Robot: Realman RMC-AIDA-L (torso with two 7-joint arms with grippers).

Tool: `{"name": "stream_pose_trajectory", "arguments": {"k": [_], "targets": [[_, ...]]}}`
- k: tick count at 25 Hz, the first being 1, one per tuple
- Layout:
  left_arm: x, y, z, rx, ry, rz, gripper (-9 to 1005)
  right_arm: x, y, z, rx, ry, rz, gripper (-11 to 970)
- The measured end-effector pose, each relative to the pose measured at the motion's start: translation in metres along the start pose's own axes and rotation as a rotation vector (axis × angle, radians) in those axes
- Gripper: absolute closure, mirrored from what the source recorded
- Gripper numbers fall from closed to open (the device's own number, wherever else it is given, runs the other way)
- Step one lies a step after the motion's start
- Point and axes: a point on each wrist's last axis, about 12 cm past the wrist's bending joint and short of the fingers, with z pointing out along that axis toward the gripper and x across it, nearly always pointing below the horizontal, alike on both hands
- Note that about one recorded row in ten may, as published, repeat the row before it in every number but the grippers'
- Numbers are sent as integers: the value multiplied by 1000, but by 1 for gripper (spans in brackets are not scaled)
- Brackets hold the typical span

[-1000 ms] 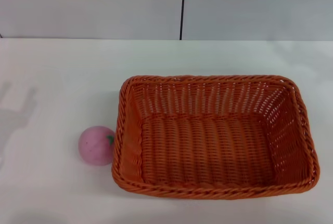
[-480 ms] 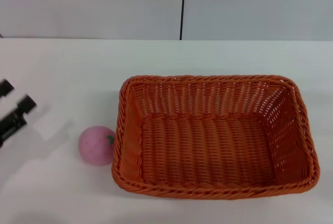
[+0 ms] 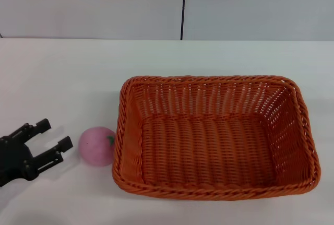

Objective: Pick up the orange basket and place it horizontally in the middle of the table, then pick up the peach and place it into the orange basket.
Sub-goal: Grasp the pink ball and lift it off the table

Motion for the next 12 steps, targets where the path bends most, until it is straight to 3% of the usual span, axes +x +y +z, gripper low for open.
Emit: {"name": "stream_pose_trajectory", "arguments": {"k": [12], "targets": [[0, -3, 16, 56, 27, 11, 198, 1, -1, -1, 15, 0, 5, 578]]}}
